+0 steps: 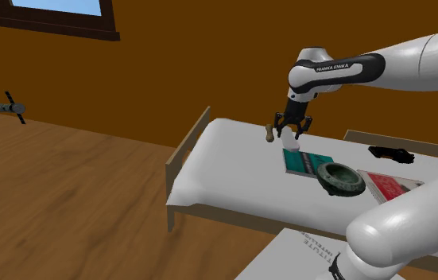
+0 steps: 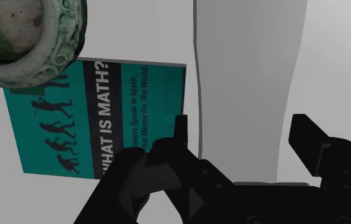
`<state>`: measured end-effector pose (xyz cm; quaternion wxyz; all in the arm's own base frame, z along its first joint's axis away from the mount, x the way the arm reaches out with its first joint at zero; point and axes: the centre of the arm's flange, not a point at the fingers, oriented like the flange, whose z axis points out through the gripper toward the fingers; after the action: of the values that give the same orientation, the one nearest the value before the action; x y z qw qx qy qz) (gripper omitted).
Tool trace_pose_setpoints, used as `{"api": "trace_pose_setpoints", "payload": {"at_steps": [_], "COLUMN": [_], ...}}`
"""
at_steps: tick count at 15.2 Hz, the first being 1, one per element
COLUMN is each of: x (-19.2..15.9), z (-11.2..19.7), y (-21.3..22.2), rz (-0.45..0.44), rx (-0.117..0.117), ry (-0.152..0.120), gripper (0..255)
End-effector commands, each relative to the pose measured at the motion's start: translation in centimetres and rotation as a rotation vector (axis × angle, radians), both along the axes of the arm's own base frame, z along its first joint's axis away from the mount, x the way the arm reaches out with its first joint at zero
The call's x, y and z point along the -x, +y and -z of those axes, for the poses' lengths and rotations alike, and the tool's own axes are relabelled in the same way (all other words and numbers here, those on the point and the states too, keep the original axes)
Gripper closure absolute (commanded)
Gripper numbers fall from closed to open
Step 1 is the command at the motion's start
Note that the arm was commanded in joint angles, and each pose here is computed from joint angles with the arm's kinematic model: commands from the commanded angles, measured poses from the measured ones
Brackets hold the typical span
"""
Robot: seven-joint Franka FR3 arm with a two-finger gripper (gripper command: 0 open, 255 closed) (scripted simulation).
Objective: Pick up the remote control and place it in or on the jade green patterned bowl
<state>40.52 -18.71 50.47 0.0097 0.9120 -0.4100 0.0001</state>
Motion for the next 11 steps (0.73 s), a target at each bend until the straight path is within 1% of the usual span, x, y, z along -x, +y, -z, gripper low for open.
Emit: {"api": "trace_pose_setpoints", "payload": {"at_steps": [1, 11], "x": [2.3, 14.7], "z": [-0.1, -0.5], "y": [-0.7, -5.4], "rz": [0.0, 0.0], "rx": [0.0, 0.0], "ry": [0.0, 0.0], "gripper": [255, 255]}}
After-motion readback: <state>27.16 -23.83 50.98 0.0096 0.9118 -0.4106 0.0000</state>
